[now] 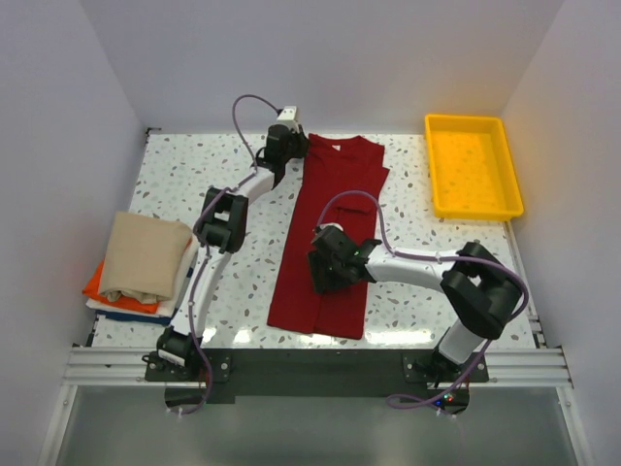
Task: Fold and stack the t-shirts
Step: Fold the tshirt
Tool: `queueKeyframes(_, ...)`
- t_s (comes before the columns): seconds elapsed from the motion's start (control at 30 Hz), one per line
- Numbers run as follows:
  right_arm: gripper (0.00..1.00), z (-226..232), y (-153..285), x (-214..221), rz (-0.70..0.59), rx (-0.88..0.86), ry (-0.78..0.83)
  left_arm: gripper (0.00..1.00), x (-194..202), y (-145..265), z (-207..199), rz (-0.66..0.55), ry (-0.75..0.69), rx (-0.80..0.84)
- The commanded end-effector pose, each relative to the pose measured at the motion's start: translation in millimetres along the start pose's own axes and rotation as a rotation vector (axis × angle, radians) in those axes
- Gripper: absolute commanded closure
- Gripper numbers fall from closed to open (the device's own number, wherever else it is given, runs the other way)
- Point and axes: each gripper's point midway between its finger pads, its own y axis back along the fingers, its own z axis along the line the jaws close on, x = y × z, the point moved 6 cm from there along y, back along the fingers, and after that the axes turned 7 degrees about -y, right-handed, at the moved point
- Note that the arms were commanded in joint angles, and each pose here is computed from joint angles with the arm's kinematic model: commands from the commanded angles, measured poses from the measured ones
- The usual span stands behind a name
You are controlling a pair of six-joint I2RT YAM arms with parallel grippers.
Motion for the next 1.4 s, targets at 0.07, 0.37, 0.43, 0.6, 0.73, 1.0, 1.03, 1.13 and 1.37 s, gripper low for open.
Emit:
queueKeyframes(0.07, 0.36, 6.9, -2.5, 9.5, 0.029, -0.003, 0.004, 0.87, -41.6, -4.3, 5.1, -0.17, -0.005, 0.007)
queueKeyframes(0.37, 0.4, -2.8, -4.6, 22.8, 0.073, 0.026, 0.007, 0.96, -41.7, -4.4, 17.1, -0.183, 0.038, 0.029)
queueKeyframes(0.43, 0.39, -5.3, -3.8, 23.8, 0.07, 0.033, 0.003, 0.81, -37.6, -1.8, 18.8, -0.161, 0.059, 0.041)
queueKeyframes(0.6, 0.41, -10.6, -5.7, 30.6, 0.09, 0.047, 0.007, 0.4, -50.3, 11.0, 16.6, -0.148, 0.091, 0.078)
queueKeyframes(0.73, 0.44, -13.7, -2.9, 34.8, 0.094, 0.044, 0.0, 0.33, -52.6, 14.6, 13.1, -0.111, 0.104, 0.099)
queueKeyframes(1.0, 0.57, -35.1, 5.5, 48.0, 0.087, 0.105, -0.017, 0.28, -44.1, 21.0, 5.9, -0.022, 0.12, 0.157)
queueKeyframes(1.03, 0.57, -36.0, 8.4, 47.4, 0.077, 0.103, -0.022, 0.28, -43.5, 21.9, 5.3, -0.011, 0.129, 0.158)
queueKeyframes(1.13, 0.57, -40.8, 12.9, 49.9, 0.067, 0.112, -0.027, 0.29, -37.7, 22.5, 3.1, 0.014, 0.149, 0.175)
queueKeyframes(1.37, 0.56, -47.0, 19.6, 50.9, 0.051, 0.118, -0.047, 0.45, -25.2, 25.4, 1.2, 0.072, 0.182, 0.18)
